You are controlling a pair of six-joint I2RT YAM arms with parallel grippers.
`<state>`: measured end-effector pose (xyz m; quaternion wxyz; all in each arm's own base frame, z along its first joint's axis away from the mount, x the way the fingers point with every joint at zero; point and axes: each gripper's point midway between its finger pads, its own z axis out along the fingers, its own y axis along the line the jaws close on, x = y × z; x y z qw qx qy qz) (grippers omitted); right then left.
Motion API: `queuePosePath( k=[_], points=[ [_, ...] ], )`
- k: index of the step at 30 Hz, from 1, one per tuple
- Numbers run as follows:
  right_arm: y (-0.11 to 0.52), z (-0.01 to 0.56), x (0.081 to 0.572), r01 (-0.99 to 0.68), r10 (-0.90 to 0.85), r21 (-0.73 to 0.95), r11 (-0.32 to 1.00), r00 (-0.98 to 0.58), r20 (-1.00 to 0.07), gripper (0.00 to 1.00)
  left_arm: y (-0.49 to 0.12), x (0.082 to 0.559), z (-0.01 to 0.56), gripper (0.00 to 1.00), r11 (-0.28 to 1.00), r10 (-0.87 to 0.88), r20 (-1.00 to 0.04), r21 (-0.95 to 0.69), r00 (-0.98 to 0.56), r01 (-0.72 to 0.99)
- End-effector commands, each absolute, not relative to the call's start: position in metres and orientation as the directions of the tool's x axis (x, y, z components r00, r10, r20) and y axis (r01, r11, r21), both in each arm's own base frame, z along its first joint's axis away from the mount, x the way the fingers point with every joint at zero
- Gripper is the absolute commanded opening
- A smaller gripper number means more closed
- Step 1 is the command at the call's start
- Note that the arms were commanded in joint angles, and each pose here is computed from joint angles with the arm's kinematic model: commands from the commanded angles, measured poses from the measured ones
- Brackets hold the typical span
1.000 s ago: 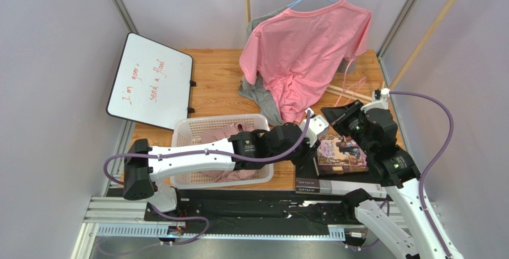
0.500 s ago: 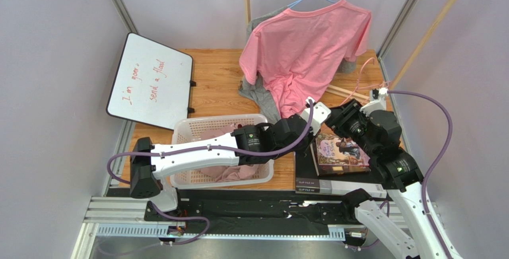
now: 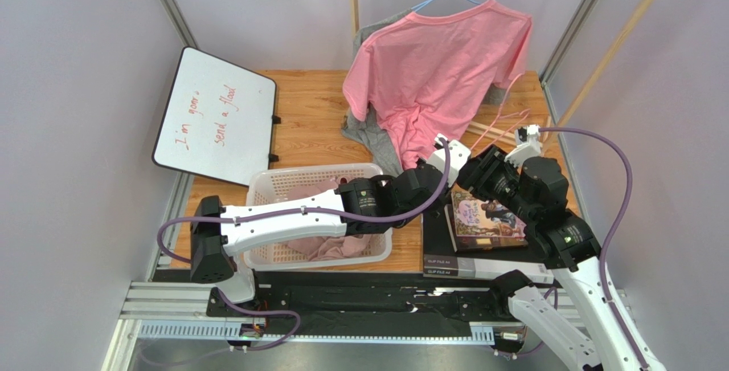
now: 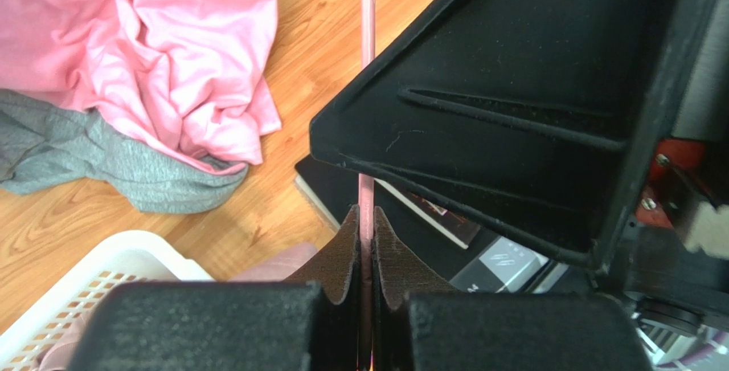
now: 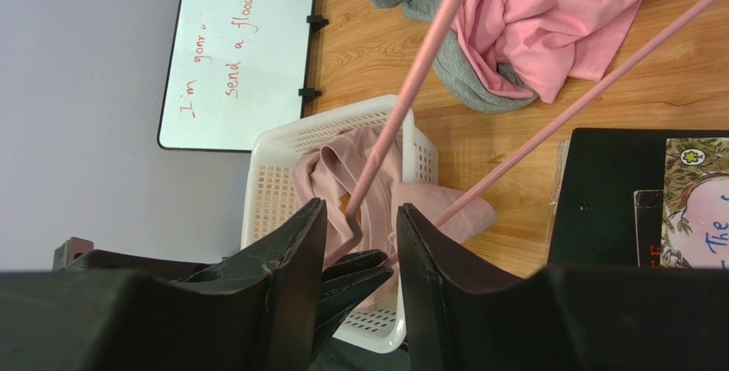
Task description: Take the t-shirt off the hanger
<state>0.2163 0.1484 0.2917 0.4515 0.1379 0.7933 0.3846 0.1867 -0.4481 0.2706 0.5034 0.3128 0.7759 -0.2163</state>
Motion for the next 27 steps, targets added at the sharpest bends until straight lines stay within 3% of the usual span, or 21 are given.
queuePosePath(
  k=[1, 4, 8, 11, 12, 13, 14, 15, 19, 20, 27],
  points=[
    [0.160, 0.289, 0.228, -0.150, 0.532, 0.716, 0.682, -0.570, -0.626, 0.40, -0.449, 0.199, 0.284, 0.00, 0.753, 0.237, -0.930, -0.007, -0.281, 0.658],
    [0.170, 0.277, 0.233, -0.140, 0.502, 0.704, 0.696, -0.607, -0.617, 0.35, -0.449, 0.200, 0.281, 0.00, 0.758, 0.243, -0.928, 0.000, -0.282, 0.653],
    [0.171, 0.267, 0.233, -0.128, 0.519, 0.711, 0.691, -0.597, -0.612, 0.00, -0.448, 0.198, 0.274, 0.00, 0.754, 0.252, -0.923, -0.001, -0.290, 0.657],
    [0.167, 0.276, 0.236, -0.139, 0.543, 0.714, 0.686, -0.556, -0.630, 0.00, -0.439, 0.198, 0.275, 0.00, 0.761, 0.251, -0.923, 0.002, -0.291, 0.649],
    [0.167, 0.277, 0.237, -0.143, 0.545, 0.715, 0.684, -0.552, -0.631, 0.00, -0.435, 0.198, 0.281, 0.04, 0.765, 0.236, -0.928, -0.006, -0.289, 0.644],
    [0.167, 0.278, 0.237, -0.142, 0.548, 0.719, 0.680, -0.553, -0.628, 0.00, -0.433, 0.197, 0.284, 0.12, 0.763, 0.228, -0.930, -0.013, -0.288, 0.646],
    [0.167, 0.278, 0.236, -0.144, 0.551, 0.722, 0.676, -0.552, -0.626, 0.00, -0.430, 0.195, 0.279, 0.28, 0.760, 0.234, -0.927, -0.014, -0.293, 0.649],
    [0.168, 0.276, 0.235, -0.147, 0.552, 0.727, 0.671, -0.554, -0.623, 0.00, -0.428, 0.191, 0.289, 0.34, 0.748, 0.201, -0.935, -0.047, -0.293, 0.662],
    [0.165, 0.272, 0.234, -0.177, 0.556, 0.719, 0.672, -0.522, -0.647, 0.00, -0.412, 0.175, 0.288, 0.47, 0.714, 0.147, -0.932, -0.132, -0.331, 0.688],
    [0.164, 0.274, 0.235, -0.190, 0.555, 0.713, 0.675, -0.507, -0.660, 0.00, -0.408, 0.172, 0.291, 0.55, 0.708, 0.139, -0.932, -0.143, -0.334, 0.692],
    [0.149, 0.282, 0.249, -0.256, 0.469, 0.589, 0.767, -0.402, -0.786, 0.00, -0.340, 0.149, 0.302, 0.56, 0.692, 0.038, -0.923, -0.251, -0.382, 0.676]
  ],
)
